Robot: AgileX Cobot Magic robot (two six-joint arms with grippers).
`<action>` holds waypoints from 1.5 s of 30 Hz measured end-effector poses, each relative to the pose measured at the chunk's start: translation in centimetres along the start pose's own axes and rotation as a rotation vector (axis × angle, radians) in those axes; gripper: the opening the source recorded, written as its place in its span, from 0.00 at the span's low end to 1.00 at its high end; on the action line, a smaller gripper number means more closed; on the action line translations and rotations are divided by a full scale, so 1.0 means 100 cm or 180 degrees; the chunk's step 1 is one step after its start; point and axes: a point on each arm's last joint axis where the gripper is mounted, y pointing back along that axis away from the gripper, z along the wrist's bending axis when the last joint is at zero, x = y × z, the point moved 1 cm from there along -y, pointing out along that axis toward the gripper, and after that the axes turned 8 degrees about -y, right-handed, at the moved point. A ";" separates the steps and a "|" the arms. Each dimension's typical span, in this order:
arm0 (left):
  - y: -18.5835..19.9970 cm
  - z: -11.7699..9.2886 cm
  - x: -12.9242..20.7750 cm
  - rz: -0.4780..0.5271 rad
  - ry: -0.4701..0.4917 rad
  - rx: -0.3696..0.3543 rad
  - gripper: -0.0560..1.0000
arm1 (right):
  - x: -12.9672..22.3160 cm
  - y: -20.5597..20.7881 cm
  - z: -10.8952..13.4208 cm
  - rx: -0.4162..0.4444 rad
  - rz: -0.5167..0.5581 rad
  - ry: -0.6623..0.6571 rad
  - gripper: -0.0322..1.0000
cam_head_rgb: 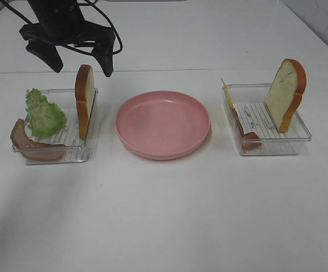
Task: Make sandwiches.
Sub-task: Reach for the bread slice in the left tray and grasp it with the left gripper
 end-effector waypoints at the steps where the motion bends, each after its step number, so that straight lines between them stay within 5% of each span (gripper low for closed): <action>1: 0.000 0.000 0.000 0.0000 0.0000 0.0000 0.99 | 0.000 0.000 0.000 0.0000 0.0000 0.0000 0.80; 7: -0.020 0.008 0.000 0.0129 -0.0039 -0.0214 0.99 | 0.000 0.000 0.000 0.0000 0.0000 0.0000 0.80; 27: -0.059 0.014 -0.006 0.0247 -0.0129 -0.0281 0.96 | 0.000 0.000 0.000 0.0000 0.0000 0.0000 0.80; 32: -0.058 0.014 -0.006 0.0239 -0.0171 -0.0280 0.73 | 0.000 0.000 0.000 0.0000 0.0000 0.0000 0.80; 33: -0.058 0.014 -0.006 0.0238 -0.0165 -0.0266 0.53 | 0.000 0.000 0.000 0.0000 0.0000 0.0000 0.80; 34: -0.058 0.014 -0.006 0.0238 -0.0165 -0.0266 0.53 | 0.000 0.000 0.000 0.0000 0.0000 0.0000 0.80; 35: -0.058 0.014 -0.006 0.0237 -0.0162 -0.0260 0.29 | 0.000 0.000 0.000 0.0000 0.0000 0.0000 0.80; 36: -0.058 0.014 -0.006 0.0239 -0.0171 -0.0280 0.23 | 0.000 0.000 0.000 0.0000 0.0000 0.0000 0.80; 45: -0.058 0.014 -0.006 0.0239 -0.0171 -0.0280 0.23 | 0.000 0.000 0.000 0.0000 0.0000 0.0000 0.80</action>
